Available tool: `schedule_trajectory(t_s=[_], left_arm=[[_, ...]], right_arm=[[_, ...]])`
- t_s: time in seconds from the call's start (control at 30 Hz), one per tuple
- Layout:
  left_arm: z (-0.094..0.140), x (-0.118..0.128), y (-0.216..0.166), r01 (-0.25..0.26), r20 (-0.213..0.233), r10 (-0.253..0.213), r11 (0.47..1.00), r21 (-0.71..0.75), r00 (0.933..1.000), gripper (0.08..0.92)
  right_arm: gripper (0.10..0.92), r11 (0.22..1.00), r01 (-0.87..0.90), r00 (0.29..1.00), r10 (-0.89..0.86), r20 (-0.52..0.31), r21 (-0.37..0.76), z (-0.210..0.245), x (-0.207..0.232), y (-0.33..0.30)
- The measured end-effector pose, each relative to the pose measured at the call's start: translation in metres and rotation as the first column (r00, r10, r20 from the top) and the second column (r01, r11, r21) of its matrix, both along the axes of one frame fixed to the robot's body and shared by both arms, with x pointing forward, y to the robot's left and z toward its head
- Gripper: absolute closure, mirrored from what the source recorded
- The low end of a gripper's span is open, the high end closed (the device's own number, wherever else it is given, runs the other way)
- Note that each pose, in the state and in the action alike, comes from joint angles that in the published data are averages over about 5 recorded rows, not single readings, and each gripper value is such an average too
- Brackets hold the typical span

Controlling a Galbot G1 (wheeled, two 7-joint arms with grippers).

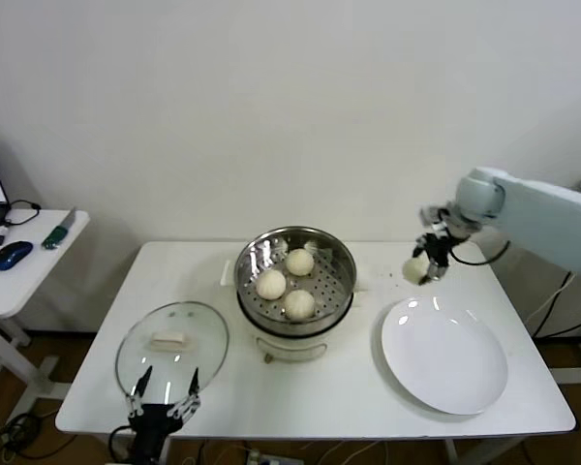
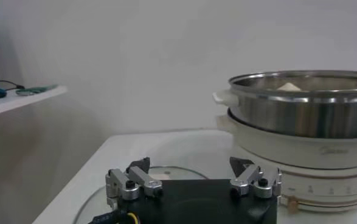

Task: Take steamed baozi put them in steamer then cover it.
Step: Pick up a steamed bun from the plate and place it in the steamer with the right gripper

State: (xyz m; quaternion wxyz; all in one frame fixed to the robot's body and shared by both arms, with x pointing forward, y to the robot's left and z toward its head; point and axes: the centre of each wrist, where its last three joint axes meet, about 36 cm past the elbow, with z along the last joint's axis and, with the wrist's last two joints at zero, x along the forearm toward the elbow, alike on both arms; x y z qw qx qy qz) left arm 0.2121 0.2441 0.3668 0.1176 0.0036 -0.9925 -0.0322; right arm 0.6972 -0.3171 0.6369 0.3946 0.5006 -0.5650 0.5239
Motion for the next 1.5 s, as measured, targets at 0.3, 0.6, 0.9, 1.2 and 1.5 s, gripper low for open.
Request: schedule_trajectory(t_s=[0.3,0.6,0.9,1.2,1.5], left_arm=[[0.005,-0.004,-0.003,0.025,0.011,-0.025,1.0,0.008,0.9996,0.177],[0.009,-0.006,0.001,0.017,0.019,-0.017,1.0,0.014,0.9997,0.177],[0.009,-0.005,0.004,0.02,0.02,-0.021,1.0,0.02,0.9996,0.177],[0.006,-0.002,0.006,0.022,0.016,-0.022,1.0,0.022,0.9996,0.177],[0.005,0.001,0.007,0.022,0.018,-0.023,0.999,0.023,0.9996,0.177]], right_arm=[[0.352,0.997,-0.036,0.999,0.035,0.012,0.062,0.048,0.01,0.083],[0.344,0.996,-0.064,0.998,0.065,-0.016,0.054,0.044,0.011,0.155],[0.344,0.996,-0.086,0.995,0.087,-0.043,0.023,0.012,0.012,0.193],[0.344,0.996,-0.093,0.993,0.092,-0.071,-0.006,-0.023,0.014,0.207],[0.344,0.994,-0.098,0.992,0.094,-0.089,-0.041,-0.032,0.016,0.202]])
